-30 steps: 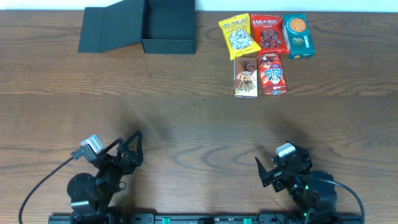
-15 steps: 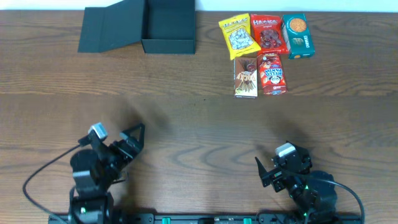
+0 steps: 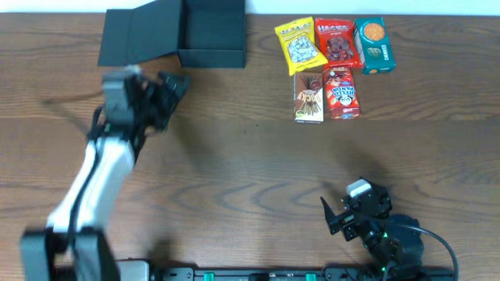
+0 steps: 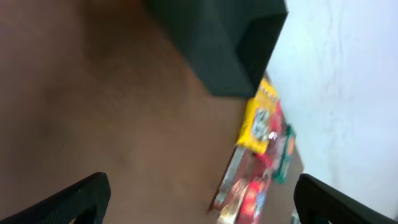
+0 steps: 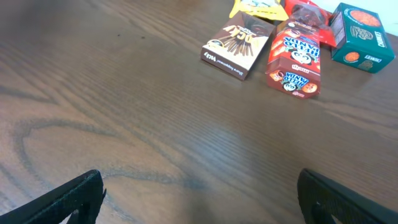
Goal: Pack container
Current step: 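Reach the left gripper to the black box and grip its edge, then drag the black box with the left gripper toward table center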
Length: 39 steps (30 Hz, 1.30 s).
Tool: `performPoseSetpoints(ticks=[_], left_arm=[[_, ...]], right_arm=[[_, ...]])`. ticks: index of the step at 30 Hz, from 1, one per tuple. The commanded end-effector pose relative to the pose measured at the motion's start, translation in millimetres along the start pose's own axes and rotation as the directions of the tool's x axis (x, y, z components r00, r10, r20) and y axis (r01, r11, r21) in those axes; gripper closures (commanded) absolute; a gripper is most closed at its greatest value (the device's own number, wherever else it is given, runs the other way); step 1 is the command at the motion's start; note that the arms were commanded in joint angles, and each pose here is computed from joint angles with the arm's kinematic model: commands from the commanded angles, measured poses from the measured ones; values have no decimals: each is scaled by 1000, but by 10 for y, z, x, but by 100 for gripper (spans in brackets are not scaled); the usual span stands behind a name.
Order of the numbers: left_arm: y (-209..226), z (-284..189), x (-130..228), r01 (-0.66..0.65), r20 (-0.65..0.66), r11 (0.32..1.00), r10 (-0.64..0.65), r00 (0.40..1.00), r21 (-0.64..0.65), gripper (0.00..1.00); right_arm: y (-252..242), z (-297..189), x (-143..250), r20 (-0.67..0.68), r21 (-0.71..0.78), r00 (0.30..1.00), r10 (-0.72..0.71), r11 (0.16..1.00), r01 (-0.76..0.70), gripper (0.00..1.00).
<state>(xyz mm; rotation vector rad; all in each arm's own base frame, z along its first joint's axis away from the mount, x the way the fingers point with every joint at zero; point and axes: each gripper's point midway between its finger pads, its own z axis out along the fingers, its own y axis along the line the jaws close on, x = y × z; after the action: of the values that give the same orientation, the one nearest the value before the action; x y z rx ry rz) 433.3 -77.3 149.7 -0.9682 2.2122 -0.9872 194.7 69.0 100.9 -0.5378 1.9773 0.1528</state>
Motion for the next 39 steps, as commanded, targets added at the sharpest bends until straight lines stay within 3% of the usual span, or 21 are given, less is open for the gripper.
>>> performPoseSetpoints(ticks=[1, 5, 13, 25, 34, 36, 37, 39], left_arm=[[-182, 366, -127, 78, 0, 996, -78, 997, -46, 4], [-188, 724, -268, 170, 23, 973, -169, 985, -153, 4], [-400, 1154, -608, 274, 72, 951, -266, 961, -143, 4], [-117, 1638, -600, 358, 53, 909, -355, 933, -216, 4], [-9, 1857, -646, 365, 27, 914, -366, 930, -178, 4], [51, 1887, -630, 378, 7, 907, -383, 924, -185, 0], [77, 1906, -608, 386, -6, 903, -394, 919, -188, 18], [102, 1919, -586, 391, -20, 900, -402, 916, -193, 41]], right_arm=[[7, 12, 30, -5, -3, 1000, 14, 1000, -14, 1], [7, 12, 30, -5, -3, 1000, 14, 1000, -14, 1], [7, 12, 30, -5, -3, 1000, 14, 1000, -14, 1], [7, 12, 30, -5, -3, 1000, 14, 1000, -14, 1], [7, 12, 30, -5, -3, 1000, 14, 1000, -14, 1], [7, 12, 30, -5, -3, 1000, 14, 1000, -14, 1], [7, 12, 30, -5, -3, 1000, 14, 1000, -14, 1], [7, 12, 30, -5, -3, 1000, 14, 1000, -14, 1]])
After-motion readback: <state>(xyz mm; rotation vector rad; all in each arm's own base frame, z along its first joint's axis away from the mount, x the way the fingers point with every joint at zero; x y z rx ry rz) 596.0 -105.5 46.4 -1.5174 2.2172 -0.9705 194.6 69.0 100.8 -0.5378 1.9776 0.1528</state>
